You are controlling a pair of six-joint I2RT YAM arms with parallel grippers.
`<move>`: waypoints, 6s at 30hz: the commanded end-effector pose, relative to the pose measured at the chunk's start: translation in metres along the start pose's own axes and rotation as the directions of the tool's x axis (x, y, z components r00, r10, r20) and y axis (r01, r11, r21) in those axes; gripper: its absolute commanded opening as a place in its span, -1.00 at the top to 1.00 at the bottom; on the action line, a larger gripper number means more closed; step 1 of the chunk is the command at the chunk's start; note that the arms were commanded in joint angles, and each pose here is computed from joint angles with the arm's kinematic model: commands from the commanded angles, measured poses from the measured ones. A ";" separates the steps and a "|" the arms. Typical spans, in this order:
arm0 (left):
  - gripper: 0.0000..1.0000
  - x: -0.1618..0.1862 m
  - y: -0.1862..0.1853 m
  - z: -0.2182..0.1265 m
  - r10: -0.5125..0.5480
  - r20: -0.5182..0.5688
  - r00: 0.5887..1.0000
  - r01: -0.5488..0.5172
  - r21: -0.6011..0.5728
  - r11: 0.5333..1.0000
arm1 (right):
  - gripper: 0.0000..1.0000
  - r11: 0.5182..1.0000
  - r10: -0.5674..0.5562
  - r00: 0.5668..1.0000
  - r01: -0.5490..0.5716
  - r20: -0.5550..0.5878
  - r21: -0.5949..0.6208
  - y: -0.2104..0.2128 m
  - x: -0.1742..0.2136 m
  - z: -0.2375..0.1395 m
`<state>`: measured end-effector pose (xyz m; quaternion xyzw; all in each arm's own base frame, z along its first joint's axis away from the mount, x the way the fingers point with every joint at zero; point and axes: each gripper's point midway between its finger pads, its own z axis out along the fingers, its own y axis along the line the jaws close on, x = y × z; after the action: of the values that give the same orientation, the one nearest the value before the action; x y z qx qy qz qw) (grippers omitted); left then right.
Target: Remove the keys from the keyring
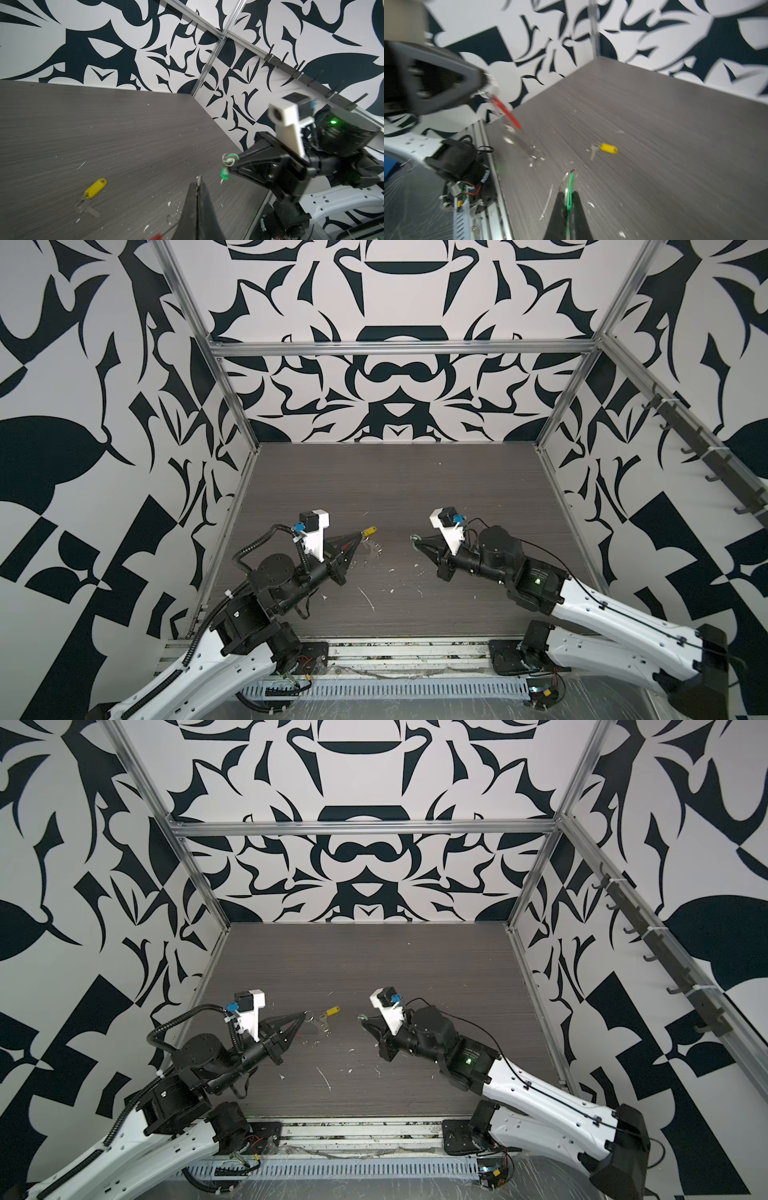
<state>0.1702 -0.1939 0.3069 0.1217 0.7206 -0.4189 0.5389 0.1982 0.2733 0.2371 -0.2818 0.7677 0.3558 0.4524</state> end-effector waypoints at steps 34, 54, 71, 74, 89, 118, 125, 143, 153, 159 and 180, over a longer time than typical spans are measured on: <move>1.00 0.038 0.001 0.025 -0.056 -0.120 0.991 0.060 0.029 0.998 | -0.20 0.842 0.451 0.839 -0.286 -0.306 0.457 -0.101 0.114 0.005; 1.00 0.019 -0.009 0.022 -0.061 -0.092 0.994 0.066 0.046 0.997 | -0.32 0.958 -0.148 0.989 0.151 0.031 -0.245 0.099 -0.052 -0.005; 1.00 0.011 -0.024 0.022 -0.073 -0.101 0.992 0.084 0.109 0.991 | -0.32 0.976 -0.171 0.984 0.161 -0.058 -0.147 0.084 -0.031 0.034; 1.00 0.011 -0.025 0.022 -0.080 -0.100 0.992 0.091 0.112 0.990 | -0.10 0.973 -0.166 0.984 0.155 -0.056 -0.169 0.089 -0.031 0.038; 0.04 -0.001 -0.030 0.014 -0.094 -0.060 0.994 0.101 0.133 0.986 | 1.00 0.985 -0.068 0.996 0.057 -0.061 -0.163 0.072 -0.029 0.047; -0.99 -0.019 -0.016 -0.021 -0.069 0.087 0.994 0.060 0.100 0.993 | -0.35 0.910 0.394 0.832 -0.292 -0.391 0.296 -0.086 0.087 0.086; -0.99 -0.020 -0.013 -0.020 -0.065 0.098 0.993 0.057 0.084 0.995 | -0.97 0.917 0.290 0.950 -0.241 -0.119 0.317 -0.087 0.019 0.039; -0.99 -0.059 0.115 0.032 0.224 0.164 0.961 -0.100 -0.548 0.831 | -0.97 0.934 0.211 0.973 -0.230 0.097 0.273 -0.076 -0.005 -0.016; -0.99 -0.040 0.270 0.019 0.226 -0.032 0.974 -0.152 -0.830 0.536 | -0.98 0.924 0.203 0.969 -0.238 0.142 0.301 -0.082 0.002 -0.031; -0.99 -0.016 0.321 -0.006 0.254 -0.106 0.961 -0.192 -0.920 0.341 | -0.98 0.925 0.196 0.967 -0.238 0.165 0.296 -0.081 0.002 -0.038; -0.99 -0.007 0.381 -0.031 0.126 -0.050 0.991 -0.092 -0.931 0.353 | -0.99 0.901 0.232 0.962 -0.268 0.145 0.342 -0.090 0.004 -0.029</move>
<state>0.3944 0.0616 0.1425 -0.1476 0.8039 0.0921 0.5688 0.2410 0.1938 0.1944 -0.0924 0.8417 0.2673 0.4600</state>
